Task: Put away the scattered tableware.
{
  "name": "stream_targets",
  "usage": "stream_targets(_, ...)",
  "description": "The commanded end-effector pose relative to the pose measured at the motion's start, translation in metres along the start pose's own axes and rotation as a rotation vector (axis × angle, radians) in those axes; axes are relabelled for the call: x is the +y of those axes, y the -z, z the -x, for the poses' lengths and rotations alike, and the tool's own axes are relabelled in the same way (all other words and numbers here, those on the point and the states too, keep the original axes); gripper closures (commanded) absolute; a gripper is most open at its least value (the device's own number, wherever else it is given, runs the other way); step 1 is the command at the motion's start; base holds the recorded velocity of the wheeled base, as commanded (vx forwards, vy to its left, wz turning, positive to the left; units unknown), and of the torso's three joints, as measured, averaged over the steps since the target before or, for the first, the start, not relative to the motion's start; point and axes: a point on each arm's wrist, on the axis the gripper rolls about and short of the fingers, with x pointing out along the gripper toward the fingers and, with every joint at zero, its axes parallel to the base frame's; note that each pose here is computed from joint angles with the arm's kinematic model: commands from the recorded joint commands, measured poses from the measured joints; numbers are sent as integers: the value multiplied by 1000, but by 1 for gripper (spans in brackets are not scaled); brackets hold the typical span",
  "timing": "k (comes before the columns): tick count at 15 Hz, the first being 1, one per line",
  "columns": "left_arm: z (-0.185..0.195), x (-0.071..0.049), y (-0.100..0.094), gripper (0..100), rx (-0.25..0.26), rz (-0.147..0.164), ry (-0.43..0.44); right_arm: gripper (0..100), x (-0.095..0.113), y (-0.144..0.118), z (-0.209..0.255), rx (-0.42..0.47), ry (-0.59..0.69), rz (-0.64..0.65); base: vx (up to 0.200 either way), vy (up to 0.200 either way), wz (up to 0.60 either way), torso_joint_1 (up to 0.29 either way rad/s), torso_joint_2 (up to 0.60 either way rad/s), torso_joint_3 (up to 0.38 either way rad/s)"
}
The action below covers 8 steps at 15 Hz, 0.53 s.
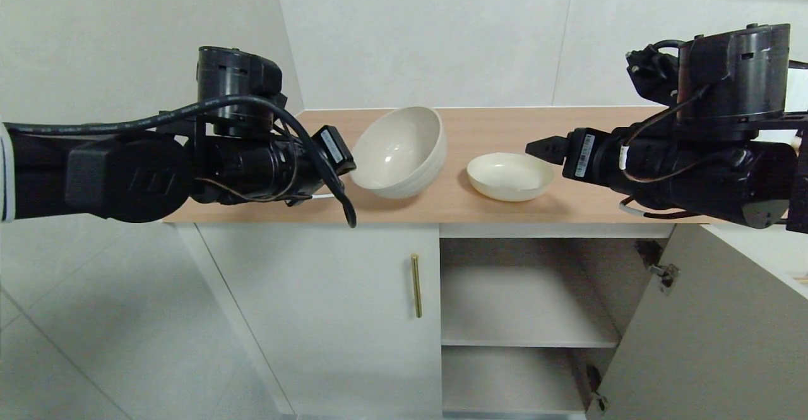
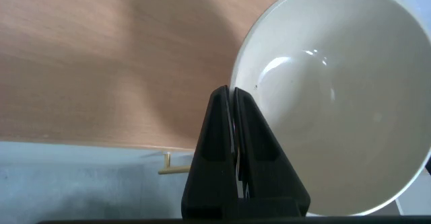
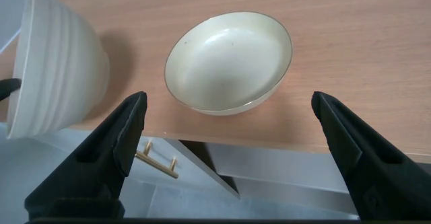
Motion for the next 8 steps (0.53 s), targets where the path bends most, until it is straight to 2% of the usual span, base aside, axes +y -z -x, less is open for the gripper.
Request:
stream_targets(1,9,-1,-1,100,-5,-1,11,0,-3,3,-9,13,25,3,0,0,0,0,0,0)
stream_targets(6,45,1,-1,100,88,-5,152,0,-14,4,-45,60,189,10,0,0,0,0,0,0)
stream_targets(8,47,2,-1,100,90,-5,152,0,-16,13,-64,61,263,23,0,0,0,0,0,0)
